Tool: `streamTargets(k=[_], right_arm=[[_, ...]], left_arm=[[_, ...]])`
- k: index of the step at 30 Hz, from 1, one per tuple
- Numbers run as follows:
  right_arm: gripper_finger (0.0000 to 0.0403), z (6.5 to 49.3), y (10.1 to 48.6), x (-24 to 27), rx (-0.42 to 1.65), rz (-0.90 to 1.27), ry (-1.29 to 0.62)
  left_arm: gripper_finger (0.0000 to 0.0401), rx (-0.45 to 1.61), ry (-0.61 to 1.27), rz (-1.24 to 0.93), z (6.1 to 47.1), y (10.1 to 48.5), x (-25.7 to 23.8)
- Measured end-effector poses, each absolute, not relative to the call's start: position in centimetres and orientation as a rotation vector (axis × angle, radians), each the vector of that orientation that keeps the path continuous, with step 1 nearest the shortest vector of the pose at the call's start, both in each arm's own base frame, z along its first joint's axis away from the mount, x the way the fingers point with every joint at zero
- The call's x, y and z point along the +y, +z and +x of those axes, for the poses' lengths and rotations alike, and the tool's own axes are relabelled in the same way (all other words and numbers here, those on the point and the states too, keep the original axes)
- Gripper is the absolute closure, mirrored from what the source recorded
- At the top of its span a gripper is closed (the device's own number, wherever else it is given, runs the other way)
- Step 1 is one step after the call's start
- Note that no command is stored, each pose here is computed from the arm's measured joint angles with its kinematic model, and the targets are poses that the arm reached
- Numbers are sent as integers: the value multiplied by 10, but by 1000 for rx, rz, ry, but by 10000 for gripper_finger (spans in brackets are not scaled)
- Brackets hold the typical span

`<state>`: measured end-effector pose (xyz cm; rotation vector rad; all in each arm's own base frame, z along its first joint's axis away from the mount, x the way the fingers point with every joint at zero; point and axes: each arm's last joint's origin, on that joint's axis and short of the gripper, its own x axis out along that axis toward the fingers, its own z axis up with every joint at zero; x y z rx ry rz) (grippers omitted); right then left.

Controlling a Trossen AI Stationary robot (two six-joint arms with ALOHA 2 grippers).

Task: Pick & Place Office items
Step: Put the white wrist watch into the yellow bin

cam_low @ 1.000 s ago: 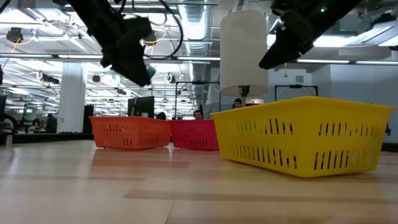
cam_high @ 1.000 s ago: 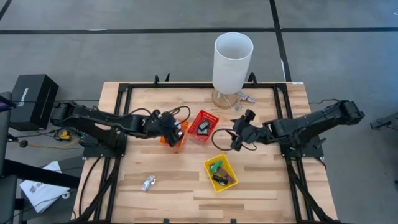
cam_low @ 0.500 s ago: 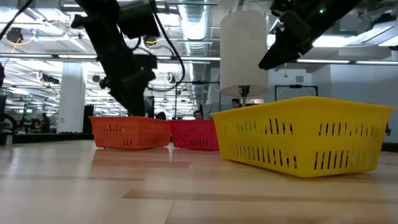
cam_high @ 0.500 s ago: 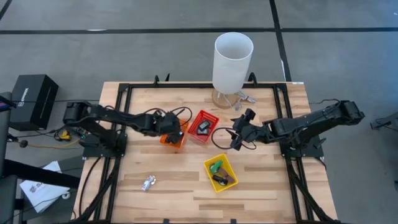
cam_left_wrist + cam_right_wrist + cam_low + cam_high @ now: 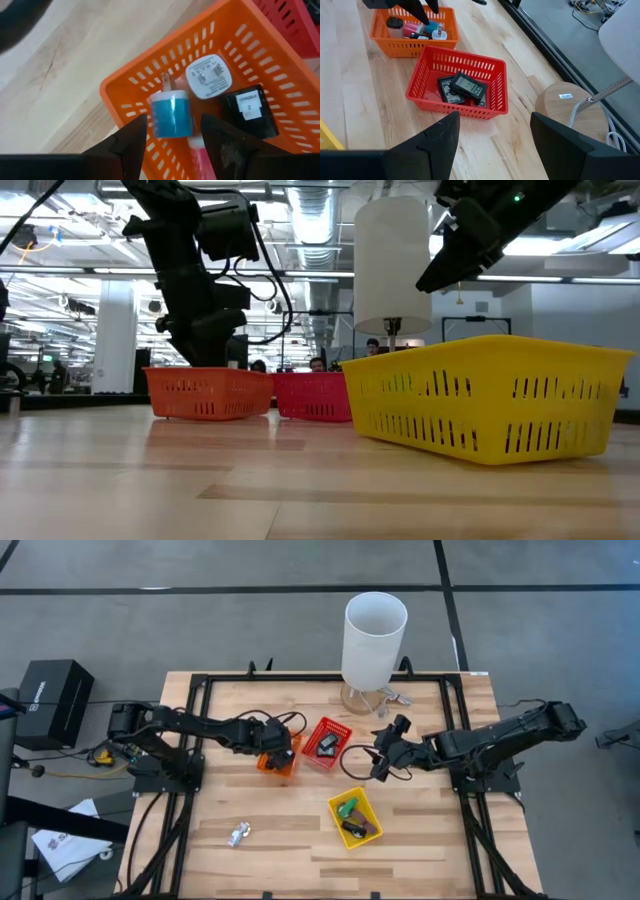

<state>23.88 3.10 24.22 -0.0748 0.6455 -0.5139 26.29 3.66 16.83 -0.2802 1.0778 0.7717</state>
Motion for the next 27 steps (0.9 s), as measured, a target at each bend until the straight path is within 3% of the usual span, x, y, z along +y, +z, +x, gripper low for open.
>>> streamTargets(k=[10, 18, 27], right_arm=[[168, 239, 242, 31, 645, -75, -514], [168, 239, 242, 31, 645, -75, -513], [168, 239, 242, 31, 644, -74, -514]], left_arm=[[197, 1082, 763, -281, 263, 169, 36], [196, 999, 574, -461, 253, 201, 23], [196, 950, 271, -611, 236, 232, -37]])
